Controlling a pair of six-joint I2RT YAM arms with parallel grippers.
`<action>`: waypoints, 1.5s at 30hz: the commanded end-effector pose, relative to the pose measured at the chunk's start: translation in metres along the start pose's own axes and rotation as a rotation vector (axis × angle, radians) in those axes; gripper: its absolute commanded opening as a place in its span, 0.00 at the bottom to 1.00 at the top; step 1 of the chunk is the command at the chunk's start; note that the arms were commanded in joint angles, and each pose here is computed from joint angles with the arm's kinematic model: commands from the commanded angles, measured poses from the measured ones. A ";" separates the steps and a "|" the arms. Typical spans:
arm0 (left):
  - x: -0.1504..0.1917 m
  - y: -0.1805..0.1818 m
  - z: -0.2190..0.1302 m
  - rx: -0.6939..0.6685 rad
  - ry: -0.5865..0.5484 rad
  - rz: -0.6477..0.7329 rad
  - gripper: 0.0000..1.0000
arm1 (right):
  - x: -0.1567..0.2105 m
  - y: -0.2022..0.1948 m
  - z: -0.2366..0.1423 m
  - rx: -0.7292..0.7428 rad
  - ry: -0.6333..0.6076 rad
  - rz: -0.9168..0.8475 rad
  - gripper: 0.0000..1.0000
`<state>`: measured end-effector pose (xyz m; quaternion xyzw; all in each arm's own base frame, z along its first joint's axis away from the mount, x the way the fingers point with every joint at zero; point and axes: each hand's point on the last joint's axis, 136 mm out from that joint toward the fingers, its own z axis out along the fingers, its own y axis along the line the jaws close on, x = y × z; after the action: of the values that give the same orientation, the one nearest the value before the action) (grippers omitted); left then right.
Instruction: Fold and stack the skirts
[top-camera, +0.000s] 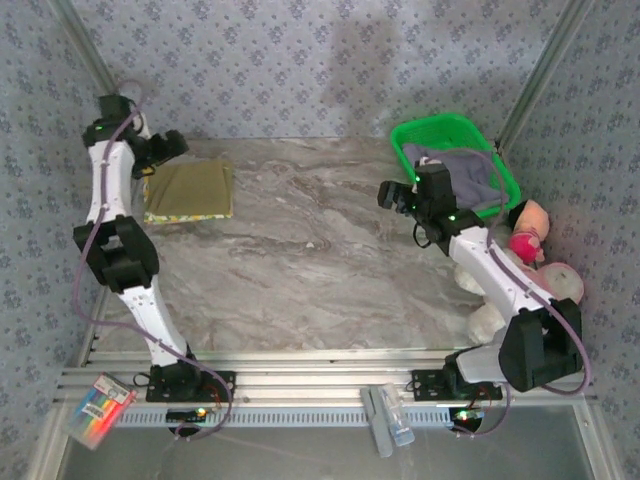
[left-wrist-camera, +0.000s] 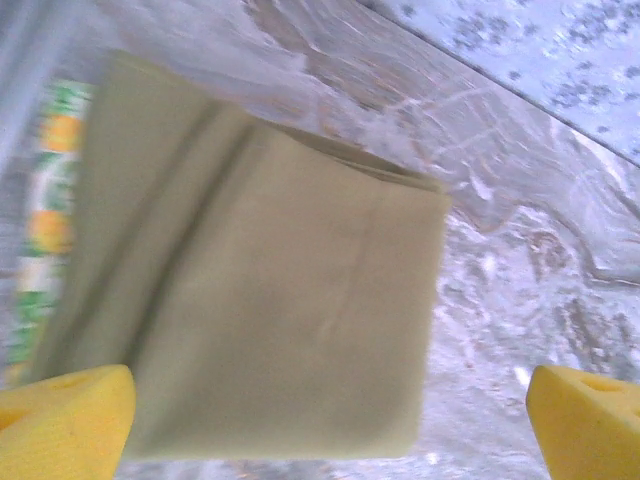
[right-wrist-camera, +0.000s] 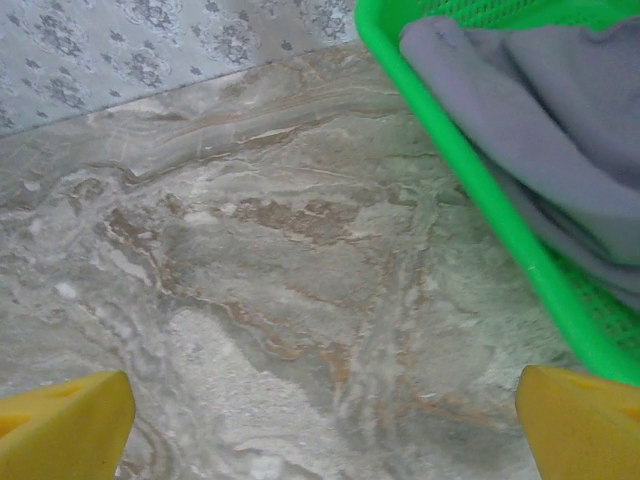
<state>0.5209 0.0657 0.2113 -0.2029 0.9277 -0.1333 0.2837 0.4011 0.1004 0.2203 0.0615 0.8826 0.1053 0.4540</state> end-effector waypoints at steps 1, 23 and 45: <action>0.027 0.022 0.057 -0.022 0.087 -0.182 1.00 | -0.013 -0.028 -0.003 0.064 -0.011 -0.088 1.00; 0.017 0.025 0.091 0.108 0.164 -0.064 1.00 | 0.006 -0.175 0.118 0.008 0.613 -0.548 0.93; 0.031 -0.054 -0.018 0.231 -0.069 -0.047 0.99 | -0.001 -0.223 0.190 0.284 0.582 -0.716 0.82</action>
<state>0.5006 0.0108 0.2037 -0.1846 0.9172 -0.2111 0.2829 0.5394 -0.0815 0.0551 -0.2371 0.9505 -0.1213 0.1603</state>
